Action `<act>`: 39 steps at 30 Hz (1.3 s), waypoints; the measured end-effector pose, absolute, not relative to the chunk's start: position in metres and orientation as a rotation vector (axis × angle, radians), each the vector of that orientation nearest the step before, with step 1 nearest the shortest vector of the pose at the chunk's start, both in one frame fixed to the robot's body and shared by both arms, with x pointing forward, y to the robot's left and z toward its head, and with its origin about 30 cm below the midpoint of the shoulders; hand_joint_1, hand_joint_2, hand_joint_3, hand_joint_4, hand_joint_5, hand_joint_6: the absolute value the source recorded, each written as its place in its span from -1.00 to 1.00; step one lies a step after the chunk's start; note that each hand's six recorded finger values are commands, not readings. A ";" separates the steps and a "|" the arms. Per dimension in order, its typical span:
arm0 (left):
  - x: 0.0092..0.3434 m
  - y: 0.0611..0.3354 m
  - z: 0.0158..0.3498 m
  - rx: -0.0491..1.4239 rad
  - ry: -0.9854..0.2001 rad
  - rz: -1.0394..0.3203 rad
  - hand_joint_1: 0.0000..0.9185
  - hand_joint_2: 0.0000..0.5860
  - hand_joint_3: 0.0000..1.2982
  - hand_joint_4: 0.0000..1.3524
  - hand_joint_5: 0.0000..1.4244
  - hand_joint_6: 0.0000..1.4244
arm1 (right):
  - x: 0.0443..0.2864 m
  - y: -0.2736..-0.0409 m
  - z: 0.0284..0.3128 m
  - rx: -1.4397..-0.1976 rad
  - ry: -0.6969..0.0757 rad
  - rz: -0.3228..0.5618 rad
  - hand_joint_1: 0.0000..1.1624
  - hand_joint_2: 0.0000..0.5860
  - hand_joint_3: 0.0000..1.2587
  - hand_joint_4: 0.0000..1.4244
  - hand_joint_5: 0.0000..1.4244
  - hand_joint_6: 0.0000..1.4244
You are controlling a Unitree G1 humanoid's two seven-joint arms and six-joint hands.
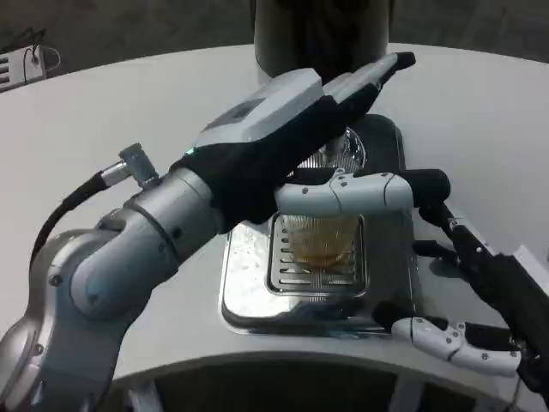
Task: Grasp the cup under the faucet to collect the drink, then remove the cup.
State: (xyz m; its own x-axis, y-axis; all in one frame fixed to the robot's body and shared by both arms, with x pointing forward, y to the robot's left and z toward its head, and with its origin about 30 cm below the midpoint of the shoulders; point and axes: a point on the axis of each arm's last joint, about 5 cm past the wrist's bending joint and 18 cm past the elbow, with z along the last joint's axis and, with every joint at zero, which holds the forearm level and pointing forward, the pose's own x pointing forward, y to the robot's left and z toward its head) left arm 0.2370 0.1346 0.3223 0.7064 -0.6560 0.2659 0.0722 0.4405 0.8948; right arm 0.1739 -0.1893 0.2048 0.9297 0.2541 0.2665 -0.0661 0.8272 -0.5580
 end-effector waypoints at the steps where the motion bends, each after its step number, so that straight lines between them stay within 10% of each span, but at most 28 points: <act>1: 0.237 0.135 0.323 1.022 -0.661 -0.496 -1.00 -1.00 -1.00 -1.00 -1.00 -0.90 | 0.176 -0.187 0.205 -0.570 -0.344 0.166 0.30 -0.21 -1.00 -0.95 -0.79 -0.77; 39: 0.235 0.143 0.333 1.050 -0.670 -0.486 -1.00 -1.00 -1.00 -1.00 -1.00 -0.90 | 0.230 -0.156 0.203 -0.512 -0.359 0.079 0.38 -0.25 -1.00 -0.98 -0.84 -0.84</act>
State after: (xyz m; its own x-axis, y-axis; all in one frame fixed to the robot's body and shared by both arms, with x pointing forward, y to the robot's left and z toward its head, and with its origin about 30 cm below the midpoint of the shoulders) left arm 0.2348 0.1426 0.3330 0.7053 -0.6562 0.2684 0.0513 0.4248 0.9038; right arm 0.2304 -0.1556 0.2029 0.9346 0.1630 0.3161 0.0148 0.8703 -0.4924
